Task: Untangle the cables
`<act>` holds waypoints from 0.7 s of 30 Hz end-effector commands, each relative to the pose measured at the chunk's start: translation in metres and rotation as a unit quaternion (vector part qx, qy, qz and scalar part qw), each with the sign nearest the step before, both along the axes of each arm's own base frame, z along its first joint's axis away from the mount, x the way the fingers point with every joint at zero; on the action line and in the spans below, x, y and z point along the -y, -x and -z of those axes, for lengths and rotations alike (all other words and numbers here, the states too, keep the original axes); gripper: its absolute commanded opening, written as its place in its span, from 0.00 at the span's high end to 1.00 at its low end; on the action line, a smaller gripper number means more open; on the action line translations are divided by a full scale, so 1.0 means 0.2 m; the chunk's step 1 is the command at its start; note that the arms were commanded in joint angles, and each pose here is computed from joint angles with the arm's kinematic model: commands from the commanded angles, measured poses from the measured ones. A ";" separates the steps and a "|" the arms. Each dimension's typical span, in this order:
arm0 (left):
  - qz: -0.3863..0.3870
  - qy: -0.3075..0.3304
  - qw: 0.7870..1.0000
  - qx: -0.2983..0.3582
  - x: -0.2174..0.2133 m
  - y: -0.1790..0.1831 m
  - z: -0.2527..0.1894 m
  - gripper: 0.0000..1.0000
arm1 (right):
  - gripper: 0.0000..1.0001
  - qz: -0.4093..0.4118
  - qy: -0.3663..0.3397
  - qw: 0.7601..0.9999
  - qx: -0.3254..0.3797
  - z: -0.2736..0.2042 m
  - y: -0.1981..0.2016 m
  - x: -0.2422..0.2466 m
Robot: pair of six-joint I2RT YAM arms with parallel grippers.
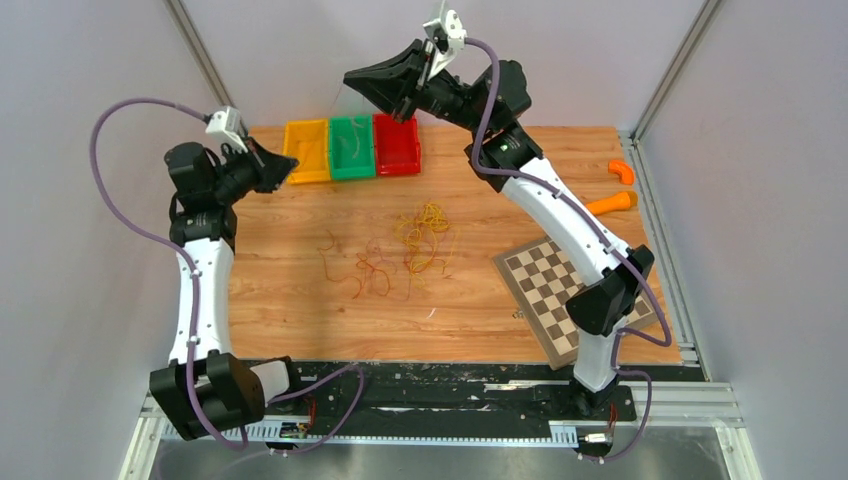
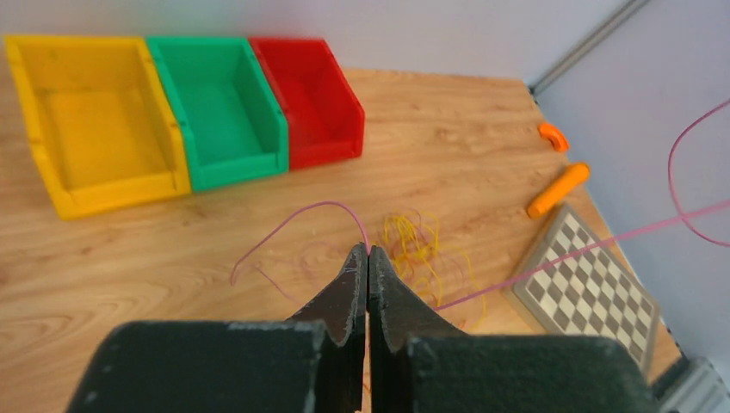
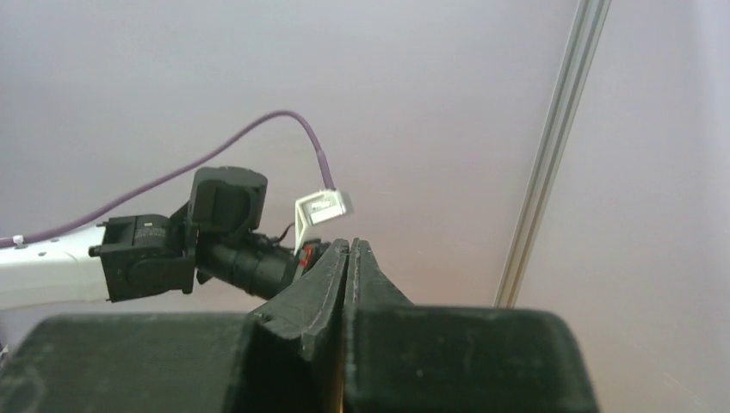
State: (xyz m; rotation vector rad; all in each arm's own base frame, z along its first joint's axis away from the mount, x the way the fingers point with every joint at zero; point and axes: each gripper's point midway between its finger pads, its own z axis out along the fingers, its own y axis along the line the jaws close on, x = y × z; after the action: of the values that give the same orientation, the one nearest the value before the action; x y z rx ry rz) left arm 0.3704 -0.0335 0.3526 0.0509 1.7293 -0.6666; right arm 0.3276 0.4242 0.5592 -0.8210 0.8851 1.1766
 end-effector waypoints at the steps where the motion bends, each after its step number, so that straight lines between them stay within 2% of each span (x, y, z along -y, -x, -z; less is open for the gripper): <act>1: 0.063 -0.030 0.995 0.067 0.09 0.13 -0.07 1.00 | 1.00 0.021 0.005 1.000 -0.016 0.04 -0.05 0.03; 4: 0.086 -0.031 0.994 0.055 0.13 0.16 -0.01 1.00 | 1.00 0.018 0.018 0.999 -0.028 0.10 -0.06 0.03; 5: 0.117 -0.033 0.991 0.058 0.16 0.19 0.00 1.00 | 1.00 0.014 0.019 0.999 -0.027 0.10 -0.05 0.03; 9: 0.182 -0.026 0.980 0.080 0.27 0.28 -0.06 1.00 | 1.00 0.002 0.036 0.999 -0.035 0.16 -0.04 0.01; 14: 0.188 -0.024 0.974 0.121 0.30 0.30 -0.28 1.00 | 1.00 0.024 0.096 0.994 -0.037 0.43 -0.07 0.05; 17: 0.185 -0.029 0.967 0.174 0.30 0.31 -0.54 1.00 | 0.98 0.033 0.151 0.987 -0.050 0.70 -0.08 0.07; 18: 0.186 -0.020 0.964 0.186 0.31 0.32 -0.62 1.00 | 0.87 0.026 0.166 0.984 -0.057 0.78 -0.06 0.08; 20: 0.191 -0.020 0.953 0.234 0.34 0.36 -0.87 1.00 | 0.43 0.011 0.196 0.979 -0.063 0.94 -0.05 0.07; 21: 0.195 -0.014 0.952 0.235 0.34 0.34 -0.91 1.00 | 0.29 0.001 0.203 0.977 -0.071 1.00 -0.04 0.06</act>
State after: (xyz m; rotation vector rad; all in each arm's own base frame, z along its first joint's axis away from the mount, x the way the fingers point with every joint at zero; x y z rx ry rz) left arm 0.3218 -0.0892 0.4437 0.4455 1.4836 -0.8532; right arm 0.3474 0.4171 0.3884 -0.9573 1.2708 1.0953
